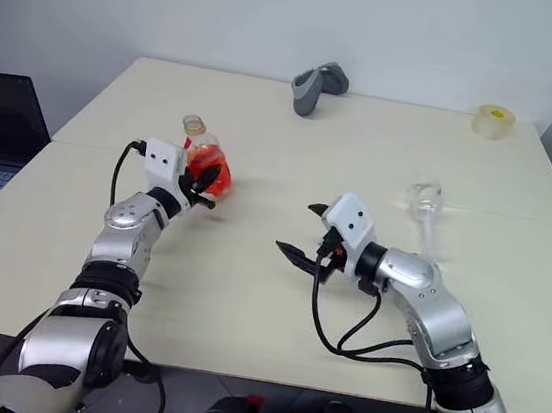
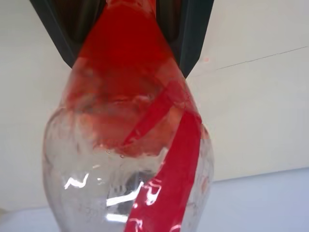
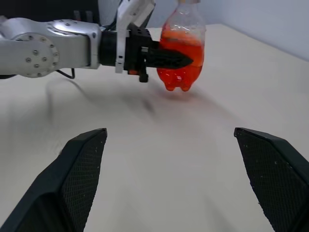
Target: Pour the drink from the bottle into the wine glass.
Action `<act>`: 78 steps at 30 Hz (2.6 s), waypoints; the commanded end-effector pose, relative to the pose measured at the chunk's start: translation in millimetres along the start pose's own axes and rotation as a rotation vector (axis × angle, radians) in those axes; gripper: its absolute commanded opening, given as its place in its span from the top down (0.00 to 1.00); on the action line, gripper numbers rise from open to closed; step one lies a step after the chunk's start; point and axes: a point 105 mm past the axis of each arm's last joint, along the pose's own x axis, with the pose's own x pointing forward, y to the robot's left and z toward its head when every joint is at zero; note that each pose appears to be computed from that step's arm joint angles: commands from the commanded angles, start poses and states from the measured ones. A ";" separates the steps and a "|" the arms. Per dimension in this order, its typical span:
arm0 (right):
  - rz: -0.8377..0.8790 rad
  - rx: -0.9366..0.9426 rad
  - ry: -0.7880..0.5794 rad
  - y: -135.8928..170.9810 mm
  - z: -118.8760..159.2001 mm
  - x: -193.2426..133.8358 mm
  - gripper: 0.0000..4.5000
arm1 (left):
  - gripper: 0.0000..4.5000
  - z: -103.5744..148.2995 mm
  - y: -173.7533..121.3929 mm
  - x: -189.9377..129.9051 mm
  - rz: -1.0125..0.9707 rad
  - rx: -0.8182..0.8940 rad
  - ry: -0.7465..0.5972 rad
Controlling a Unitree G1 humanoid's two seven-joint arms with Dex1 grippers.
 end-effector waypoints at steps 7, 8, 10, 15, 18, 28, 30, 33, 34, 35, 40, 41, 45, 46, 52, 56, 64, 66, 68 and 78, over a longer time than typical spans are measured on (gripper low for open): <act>0.011 -0.029 -0.017 -3.1 11.6 -0.2 0.00 | 0.61 -3.1 17.5 0.7 0.116 -0.050 -0.006; 0.010 -0.029 -0.017 -2.8 12.0 -0.9 0.00 | 0.53 -4.5 17.3 0.2 0.117 -0.061 -0.006; 0.010 -0.029 -0.017 -2.0 13.1 -2.1 0.00 | 0.39 -5.5 18.5 -1.2 0.130 -0.069 -0.013; 0.012 -0.033 -0.023 1.1 18.1 -6.6 0.00 | 0.05 -6.3 19.8 -6.0 0.147 -0.085 -0.035; 0.008 -0.036 -0.030 1.8 24.1 -12.6 0.00 | 0.01 -4.8 21.3 -14.5 0.165 -0.062 -0.055; -0.227 0.143 -0.035 -39.8 36.5 -63.4 0.00 | 0.01 12.9 3.9 -75.9 0.126 0.073 -0.093; -0.327 0.207 -0.016 -59.7 34.4 -79.0 0.00 | 0.01 11.5 -16.1 -85.0 0.019 0.070 -0.066; -0.408 0.269 0.041 -81.1 29.9 -94.7 0.00 | 0.01 9.0 -52.2 -90.4 -0.191 0.044 -0.015; -0.419 0.279 0.058 -86.8 30.0 -97.9 0.00 | 0.01 9.6 -64.1 -91.0 -0.267 0.046 -0.003; -0.437 0.272 0.083 -93.2 30.0 -100.7 0.00 | 0.01 11.1 -73.5 -90.6 -0.330 0.049 0.005; -0.543 0.334 0.217 -137.9 21.9 -111.8 0.00 | 0.01 23.5 -114.1 -81.9 -0.629 0.101 0.019; -0.602 0.342 0.254 -150.6 16.0 -116.2 0.00 | 0.01 25.3 -118.7 -78.3 -0.663 0.115 0.015; -0.684 0.387 0.351 -173.3 -1.4 -123.3 0.00 | 0.01 30.0 -131.6 -68.1 -0.758 0.145 0.001; -0.687 0.399 0.394 -176.7 -8.6 -123.3 0.00 | 0.01 31.7 -138.0 -66.6 -0.806 0.160 -0.004; -0.668 0.409 0.571 -193.0 -27.4 -120.6 0.00 | 0.01 34.7 -160.1 -63.7 -0.994 0.263 -0.021; -0.605 0.402 0.656 -197.8 -30.6 -113.8 0.00 | 0.01 36.3 -167.8 -62.7 -1.065 0.295 -0.028; -0.490 0.435 0.828 -187.8 -58.6 -107.6 0.00 | 0.01 39.0 -177.2 -61.2 -1.109 0.315 -0.045; -0.474 0.433 0.855 -185.6 -64.2 -106.3 0.00 | 0.01 39.6 -179.2 -61.3 -1.108 0.315 -0.051; -0.458 0.423 0.872 -184.3 -66.5 -104.2 0.00 | 0.01 39.5 -180.3 -61.7 -1.106 0.315 -0.054; -0.379 0.299 0.969 -180.8 -70.7 -95.0 0.28 | 0.00 37.1 -183.2 -60.0 -1.102 0.337 -0.060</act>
